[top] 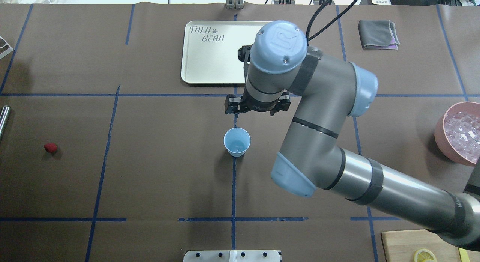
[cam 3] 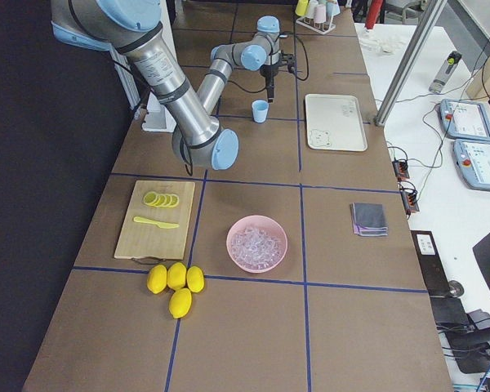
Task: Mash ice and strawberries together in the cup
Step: 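Move the right gripper back over the pink bowl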
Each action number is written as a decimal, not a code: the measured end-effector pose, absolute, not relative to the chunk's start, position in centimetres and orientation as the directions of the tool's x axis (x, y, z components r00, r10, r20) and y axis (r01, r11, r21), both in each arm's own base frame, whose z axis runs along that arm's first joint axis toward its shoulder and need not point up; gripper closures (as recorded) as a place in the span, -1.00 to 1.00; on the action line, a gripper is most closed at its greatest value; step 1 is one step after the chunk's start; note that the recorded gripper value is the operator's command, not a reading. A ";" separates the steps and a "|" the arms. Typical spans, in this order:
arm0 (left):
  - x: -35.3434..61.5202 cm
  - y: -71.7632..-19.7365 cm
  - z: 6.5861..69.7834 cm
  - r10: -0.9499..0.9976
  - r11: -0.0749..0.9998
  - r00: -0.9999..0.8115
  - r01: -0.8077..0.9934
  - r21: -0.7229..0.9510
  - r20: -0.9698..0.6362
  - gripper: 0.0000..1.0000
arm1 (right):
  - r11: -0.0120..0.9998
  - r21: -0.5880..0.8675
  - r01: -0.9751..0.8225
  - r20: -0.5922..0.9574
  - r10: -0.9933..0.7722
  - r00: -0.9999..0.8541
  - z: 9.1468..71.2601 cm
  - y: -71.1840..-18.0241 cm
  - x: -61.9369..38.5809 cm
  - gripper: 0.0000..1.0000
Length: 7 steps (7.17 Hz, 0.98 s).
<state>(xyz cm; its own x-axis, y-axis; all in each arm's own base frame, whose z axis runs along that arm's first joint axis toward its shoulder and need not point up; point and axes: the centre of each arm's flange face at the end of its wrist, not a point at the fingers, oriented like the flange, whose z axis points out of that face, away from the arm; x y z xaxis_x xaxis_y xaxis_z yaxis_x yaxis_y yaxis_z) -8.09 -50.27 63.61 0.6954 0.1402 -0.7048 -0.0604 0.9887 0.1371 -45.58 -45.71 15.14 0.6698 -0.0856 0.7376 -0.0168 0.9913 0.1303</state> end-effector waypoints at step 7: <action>-8.1 -50.5 62.8 0.151 0.986 0.696 -0.060 0.153 -0.702 -1.00 | 0.924 0.290 0.250 0.584 -0.378 0.718 38.6 -44.2 -11.9 -0.99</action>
